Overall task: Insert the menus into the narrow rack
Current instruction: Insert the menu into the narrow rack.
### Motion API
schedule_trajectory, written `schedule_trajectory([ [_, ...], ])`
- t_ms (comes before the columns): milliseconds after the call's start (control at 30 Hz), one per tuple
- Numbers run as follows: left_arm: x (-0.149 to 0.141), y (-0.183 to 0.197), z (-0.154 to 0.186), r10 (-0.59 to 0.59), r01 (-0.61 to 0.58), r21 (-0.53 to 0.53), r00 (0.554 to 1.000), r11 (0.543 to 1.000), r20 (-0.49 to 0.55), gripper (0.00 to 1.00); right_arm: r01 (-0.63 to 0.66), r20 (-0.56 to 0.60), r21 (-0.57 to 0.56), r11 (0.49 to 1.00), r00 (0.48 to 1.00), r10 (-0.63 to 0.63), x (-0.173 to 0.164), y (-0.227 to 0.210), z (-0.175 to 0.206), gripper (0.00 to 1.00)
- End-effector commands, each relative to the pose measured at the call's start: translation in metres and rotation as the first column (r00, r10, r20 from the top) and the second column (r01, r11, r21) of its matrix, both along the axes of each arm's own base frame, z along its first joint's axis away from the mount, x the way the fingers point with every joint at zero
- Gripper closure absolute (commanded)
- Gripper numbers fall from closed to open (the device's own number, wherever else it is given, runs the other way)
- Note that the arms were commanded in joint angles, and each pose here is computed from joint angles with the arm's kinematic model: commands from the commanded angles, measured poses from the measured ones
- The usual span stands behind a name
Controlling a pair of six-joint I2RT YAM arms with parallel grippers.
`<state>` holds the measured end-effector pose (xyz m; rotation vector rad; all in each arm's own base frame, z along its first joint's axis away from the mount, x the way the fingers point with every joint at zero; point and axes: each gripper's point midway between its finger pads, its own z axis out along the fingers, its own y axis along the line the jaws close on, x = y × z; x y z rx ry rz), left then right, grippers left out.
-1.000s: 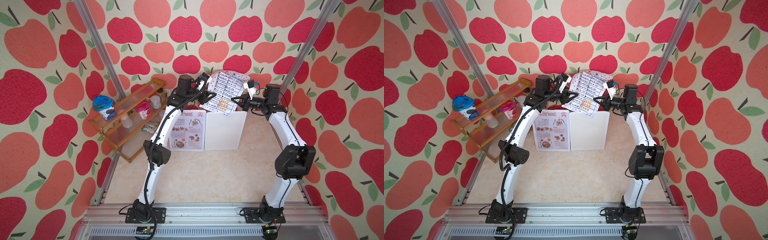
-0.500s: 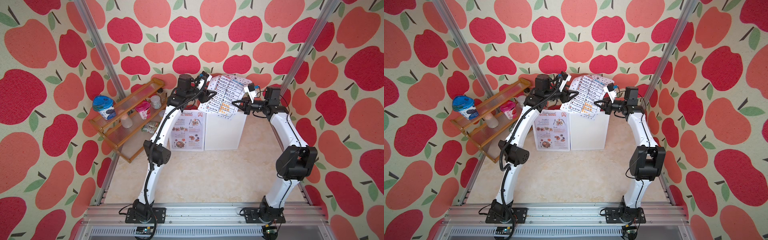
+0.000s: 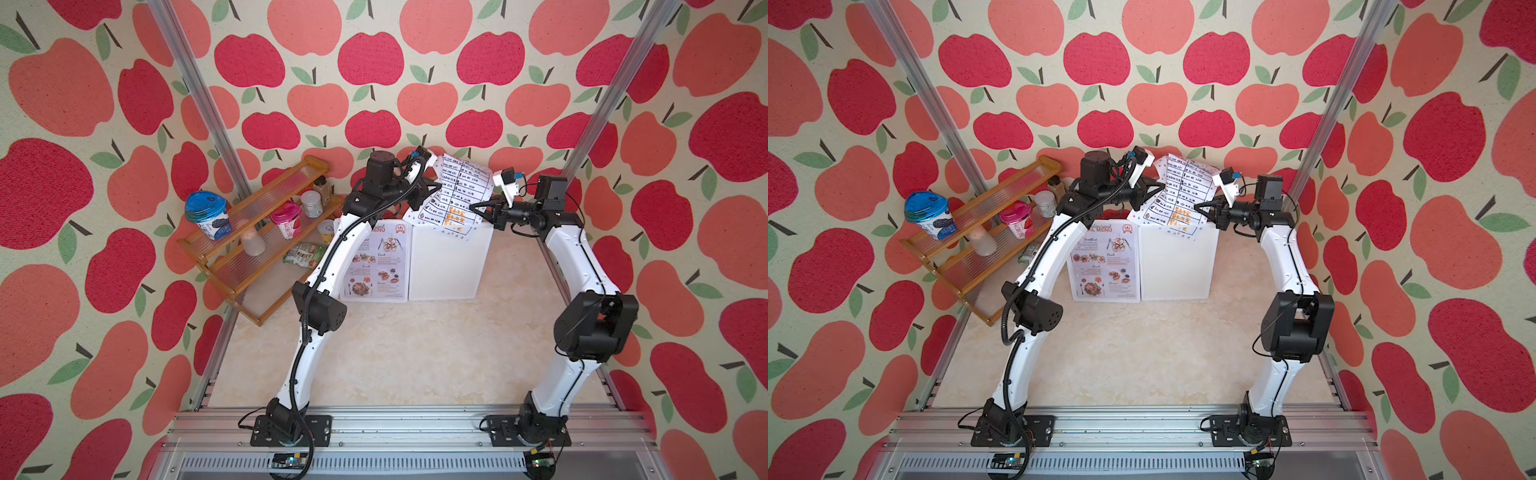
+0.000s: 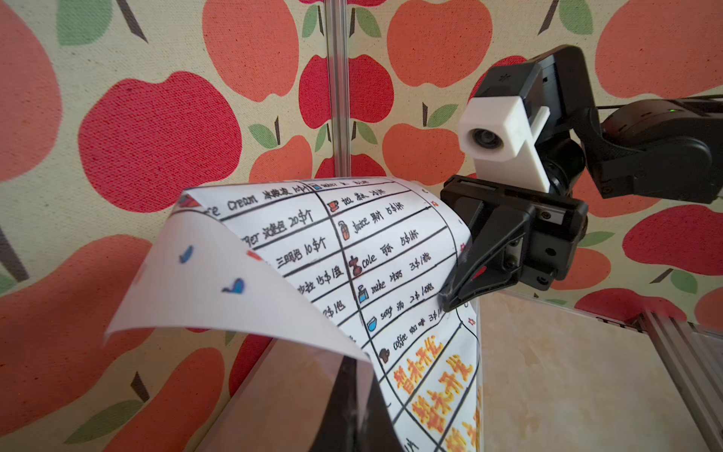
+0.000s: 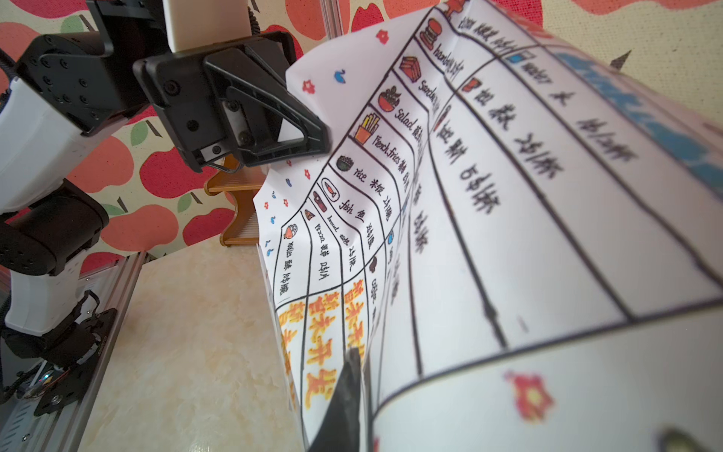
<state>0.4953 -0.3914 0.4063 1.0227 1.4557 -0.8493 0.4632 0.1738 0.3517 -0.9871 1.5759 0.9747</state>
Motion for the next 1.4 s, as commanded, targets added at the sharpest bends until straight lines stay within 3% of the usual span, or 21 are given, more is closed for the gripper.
schedule_trajectory([
  [0, -0.015, 0.011, 0.025, 0.005, -0.005, 0.002, 1.000, 1.000, 0.031, 0.96, 0.019, 0.018, -0.003, 1.000, 1.000, -0.019, -0.005, 0.000, 0.013, 0.72],
  [133, -0.019, 0.012, 0.026, 0.006, -0.007, 0.017, 1.000, 1.000, 0.030, 0.99, 0.042, 0.032, 0.006, 0.999, 0.999, -0.043, 0.001, 0.003, 0.019, 0.51],
  [300, -0.022, 0.012, 0.026, 0.003, -0.004, 0.022, 1.000, 1.000, 0.025, 1.00, 0.067, 0.055, 0.020, 0.998, 0.996, -0.068, 0.011, 0.013, 0.029, 0.49],
  [400, -0.024, 0.014, 0.027, 0.005, -0.006, 0.030, 1.000, 1.000, 0.029, 0.94, 0.068, 0.071, 0.017, 0.998, 0.995, -0.069, 0.015, 0.017, 0.032, 0.60],
  [500, -0.022, 0.015, 0.026, 0.013, -0.014, 0.038, 0.999, 0.999, 0.039, 0.74, 0.060, 0.082, 0.020, 0.998, 0.995, -0.061, 0.016, 0.017, 0.037, 0.80],
  [733, -0.010, 0.020, 0.036, 0.033, -0.033, -0.009, 0.997, 0.999, 0.064, 0.49, -0.002, 0.110, 0.035, 0.999, 0.994, -0.002, 0.005, 0.016, 0.045, 0.91],
  [1033, -0.006, 0.020, 0.039, 0.039, -0.037, -0.032, 0.997, 0.999, 0.071, 0.39, -0.050, 0.134, 0.004, 0.999, 0.990, 0.049, -0.009, 0.007, 0.039, 0.95],
  [1367, -0.007, 0.018, 0.036, 0.030, -0.028, -0.030, 0.998, 0.999, 0.063, 0.39, 0.048, 0.189, -0.122, 0.991, 0.982, -0.024, -0.010, -0.009, 0.025, 1.00],
])
